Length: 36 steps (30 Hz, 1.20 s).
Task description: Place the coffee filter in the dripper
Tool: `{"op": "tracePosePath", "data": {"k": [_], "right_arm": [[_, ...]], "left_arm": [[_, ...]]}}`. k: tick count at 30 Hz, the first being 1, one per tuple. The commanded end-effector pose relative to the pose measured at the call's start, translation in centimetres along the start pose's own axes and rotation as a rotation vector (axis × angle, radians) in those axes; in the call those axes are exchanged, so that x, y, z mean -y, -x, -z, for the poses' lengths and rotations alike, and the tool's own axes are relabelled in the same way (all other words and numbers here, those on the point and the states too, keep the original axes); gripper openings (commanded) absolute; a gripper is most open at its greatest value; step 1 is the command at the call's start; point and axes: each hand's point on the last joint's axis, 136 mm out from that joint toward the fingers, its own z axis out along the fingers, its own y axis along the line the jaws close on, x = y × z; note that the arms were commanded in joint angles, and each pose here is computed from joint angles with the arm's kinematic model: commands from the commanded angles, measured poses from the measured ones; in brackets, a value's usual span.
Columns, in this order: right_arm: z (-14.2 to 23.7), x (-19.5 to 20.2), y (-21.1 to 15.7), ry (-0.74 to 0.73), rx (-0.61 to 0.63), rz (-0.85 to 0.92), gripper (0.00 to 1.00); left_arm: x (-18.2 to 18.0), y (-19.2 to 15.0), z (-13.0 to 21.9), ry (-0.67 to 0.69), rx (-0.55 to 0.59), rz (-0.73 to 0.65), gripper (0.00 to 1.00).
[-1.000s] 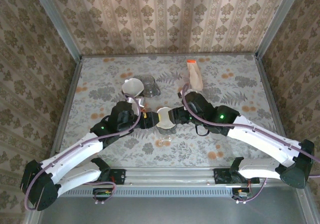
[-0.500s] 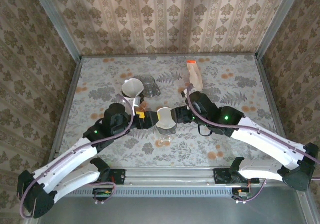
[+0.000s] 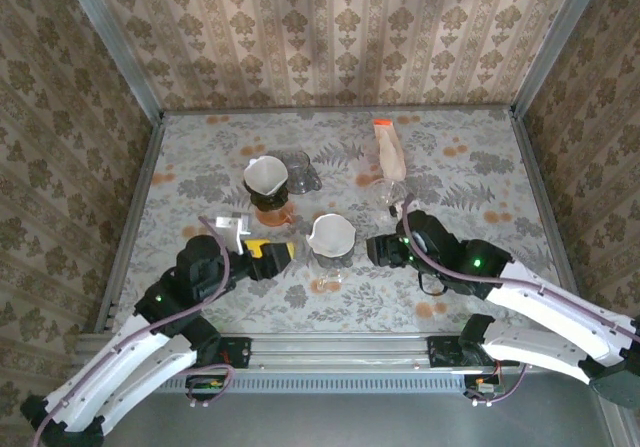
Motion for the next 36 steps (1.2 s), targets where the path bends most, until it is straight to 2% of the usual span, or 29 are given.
{"op": "tracePosePath", "data": {"k": [1,5,7,9,12,16,21,26,36], "right_arm": [[-0.3,1.9,-1.5,-0.051,-0.004,-0.053,0.74],[-0.5,2.9,-2.3,-0.069,-0.005,-0.071,0.73],[-0.5,3.3,-2.5,-0.077,-0.001,-0.079,0.74],[-0.5,3.9,-2.7,-0.092,-0.010,-0.091,0.73],[-1.1,4.6,-3.0,-0.092,-0.031,-0.124,0.73],[-1.6,4.8,-3.2,-0.078,-0.037,-0.157,0.73],[-1.7,5.0,-3.0,-0.079,-0.034,-0.165,0.73],[-1.7,5.1,-3.0,-0.079,-0.035,-0.174,0.73],[-1.3,5.2,-2.6,-0.083,-0.028,-0.175,0.73]], "left_arm": [[-3.3,-3.2,0.0,0.098,-0.077,0.075,0.83],[-4.9,-6.4,-0.7,0.118,-0.160,0.127,0.59],[-5.4,-8.1,-1.2,0.122,-0.210,0.135,0.52],[-5.5,-9.6,-1.6,0.125,-0.254,0.121,0.52],[-5.3,-11.1,-2.0,0.140,-0.301,0.050,0.59],[-4.7,-12.0,-2.0,0.147,-0.322,-0.113,0.64],[-3.0,-12.5,-2.7,0.111,-0.297,-0.325,0.64],[-1.9,-12.0,-4.4,0.094,-0.260,-0.409,0.63],[-0.6,-13.2,-6.8,0.055,-0.298,-0.473,0.59]]}}
